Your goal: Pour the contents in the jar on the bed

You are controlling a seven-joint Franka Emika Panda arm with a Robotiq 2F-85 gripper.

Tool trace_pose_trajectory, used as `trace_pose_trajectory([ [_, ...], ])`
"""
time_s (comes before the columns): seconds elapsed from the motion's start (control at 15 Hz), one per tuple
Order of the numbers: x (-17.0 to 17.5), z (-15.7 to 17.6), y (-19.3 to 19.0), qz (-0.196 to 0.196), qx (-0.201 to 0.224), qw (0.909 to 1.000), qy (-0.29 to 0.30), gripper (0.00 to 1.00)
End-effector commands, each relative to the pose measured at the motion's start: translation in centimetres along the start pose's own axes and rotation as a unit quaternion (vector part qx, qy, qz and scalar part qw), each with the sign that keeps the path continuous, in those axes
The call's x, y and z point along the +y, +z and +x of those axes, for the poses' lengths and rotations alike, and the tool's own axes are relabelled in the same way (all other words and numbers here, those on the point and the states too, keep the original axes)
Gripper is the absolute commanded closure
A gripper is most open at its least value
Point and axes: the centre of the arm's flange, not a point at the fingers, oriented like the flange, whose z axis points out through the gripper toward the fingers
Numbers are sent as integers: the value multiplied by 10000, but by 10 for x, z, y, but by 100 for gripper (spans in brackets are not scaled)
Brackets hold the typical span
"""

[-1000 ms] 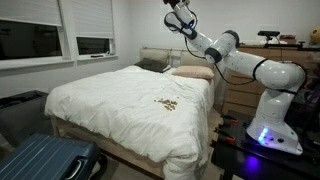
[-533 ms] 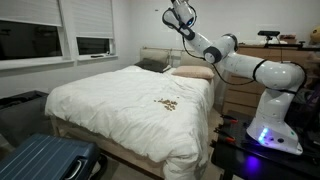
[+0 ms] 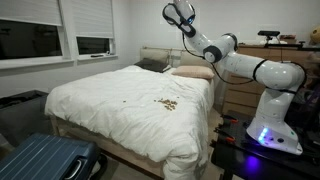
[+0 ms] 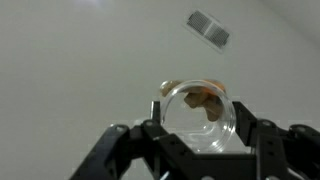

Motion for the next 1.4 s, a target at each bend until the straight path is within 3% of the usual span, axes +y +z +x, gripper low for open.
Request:
trace_pose_trajectory([
  [0.0,-11,4,-72,-293,443,9979,381,55],
  [1.07,25,82,-53,-403,1233,9808,1457,55],
  [1.33,33,84,-51,-409,1153,9797,1588,55],
])
